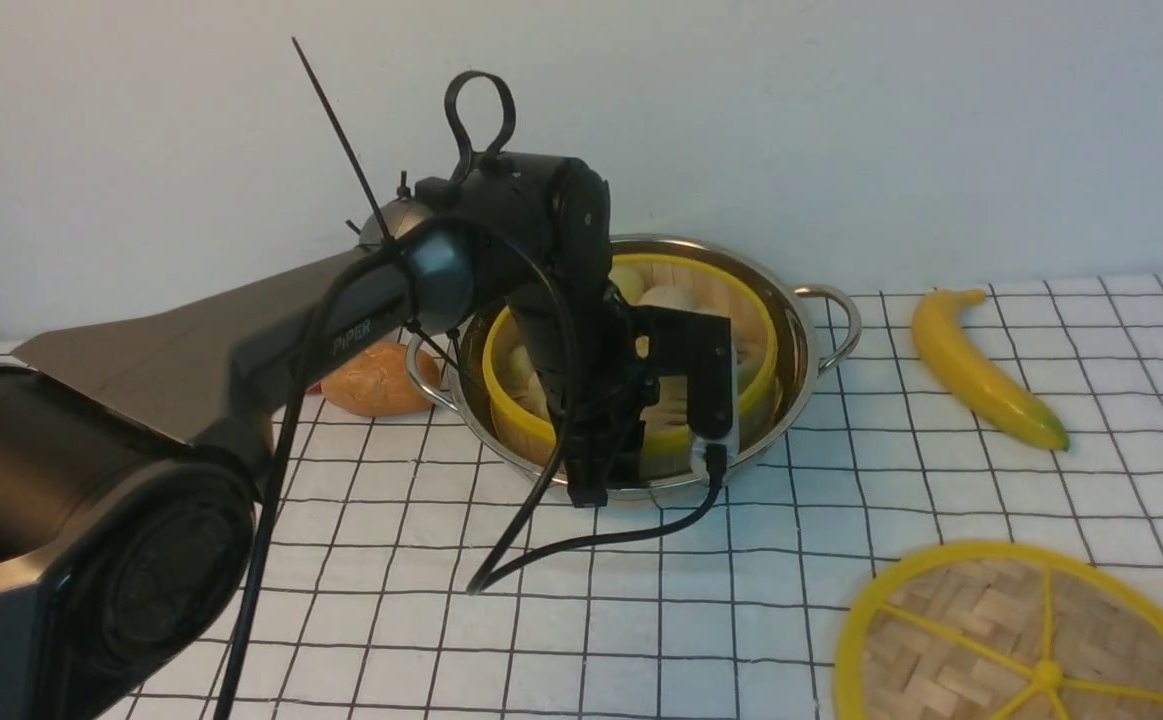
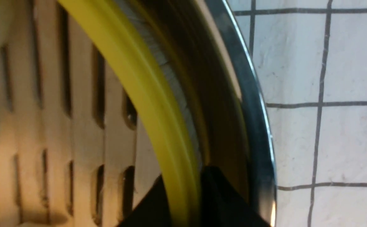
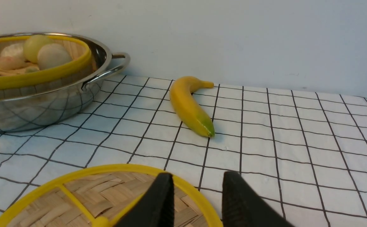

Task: Place the steamer in the pot on the white tablecloth, and put the lid on the steamer.
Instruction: 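Place the bamboo steamer basket with dumplings into the steel pot with the left gripper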

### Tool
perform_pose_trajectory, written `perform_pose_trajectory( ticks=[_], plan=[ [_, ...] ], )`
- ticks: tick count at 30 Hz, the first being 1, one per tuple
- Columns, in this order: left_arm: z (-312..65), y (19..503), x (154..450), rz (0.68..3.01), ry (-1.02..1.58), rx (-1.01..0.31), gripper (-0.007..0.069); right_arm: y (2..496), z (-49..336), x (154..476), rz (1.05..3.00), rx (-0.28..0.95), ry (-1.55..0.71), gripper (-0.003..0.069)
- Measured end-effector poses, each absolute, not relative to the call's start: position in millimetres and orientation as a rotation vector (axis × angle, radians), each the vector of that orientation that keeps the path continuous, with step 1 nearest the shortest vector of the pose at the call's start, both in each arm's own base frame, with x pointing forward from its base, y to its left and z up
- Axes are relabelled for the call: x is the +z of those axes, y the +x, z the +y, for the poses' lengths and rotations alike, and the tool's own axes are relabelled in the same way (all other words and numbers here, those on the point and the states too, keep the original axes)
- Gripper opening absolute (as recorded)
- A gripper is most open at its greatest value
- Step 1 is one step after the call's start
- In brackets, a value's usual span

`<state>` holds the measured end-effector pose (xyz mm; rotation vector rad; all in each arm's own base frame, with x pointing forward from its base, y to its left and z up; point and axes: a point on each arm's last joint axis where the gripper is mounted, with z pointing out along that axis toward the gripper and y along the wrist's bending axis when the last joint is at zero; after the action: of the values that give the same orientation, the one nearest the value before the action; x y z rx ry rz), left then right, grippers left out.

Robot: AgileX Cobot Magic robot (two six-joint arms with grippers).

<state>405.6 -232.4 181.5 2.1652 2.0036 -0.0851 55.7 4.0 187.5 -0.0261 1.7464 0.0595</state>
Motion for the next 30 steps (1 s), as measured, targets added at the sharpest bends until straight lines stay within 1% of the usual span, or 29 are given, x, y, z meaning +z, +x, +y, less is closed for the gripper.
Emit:
perform_pose_trajectory(
  ticks=[1,2,3,4,6,7,8,9,11,14,17,21,25,30],
  plan=[
    [-232,406,182,2.002,2.164,-0.084,0.0132,56,4,188,1.746,0.060,-0.026,0.0243],
    [-233,406,184,1.999,2.161,-0.082,0.0183,56,4,188,1.746,0.060,-0.026,0.0243],
    [-233,406,185,1.997,2.161,-0.080,0.0208,56,4,188,1.746,0.060,-0.026,0.0243],
    [-233,406,186,1.996,2.159,-0.078,0.0268,56,4,188,1.746,0.060,-0.026,0.0243],
    [-233,407,186,1.991,2.156,-0.070,0.0353,56,4,188,1.746,0.060,-0.026,0.0243],
    [-233,407,186,1.989,2.155,-0.068,0.0369,56,4,188,1.746,0.060,-0.026,0.0243],
    [-233,408,187,1.985,2.148,-0.058,0.0437,56,4,188,1.746,0.060,-0.026,0.0243],
    [-233,408,187,1.985,2.147,-0.058,0.0444,56,4,188,1.746,0.060,-0.026,0.0243],
    [-233,409,189,1.997,2.129,-0.049,0.0526,56,4,188,1.746,0.060,-0.026,0.0243],
    [-232,408,192,2.035,2.091,-0.046,0.0588,56,4,188,1.746,0.060,-0.026,0.0243],
    [-230,408,194,2.068,2.069,-0.027,0.0611,56,4,188,1.746,0.060,-0.026,0.0243],
    [-229,408,195,2.089,2.056,-0.010,0.0606,56,4,188,1.746,0.060,-0.026,0.0243],
    [-228,408,195,2.100,2.054,-0.009,0.0568,56,4,188,1.746,0.060,-0.026,0.0243],
    [-228,408,197,2.105,2.057,-0.008,0.0549,56,4,188,1.746,0.060,-0.026,0.0243]
  ],
)
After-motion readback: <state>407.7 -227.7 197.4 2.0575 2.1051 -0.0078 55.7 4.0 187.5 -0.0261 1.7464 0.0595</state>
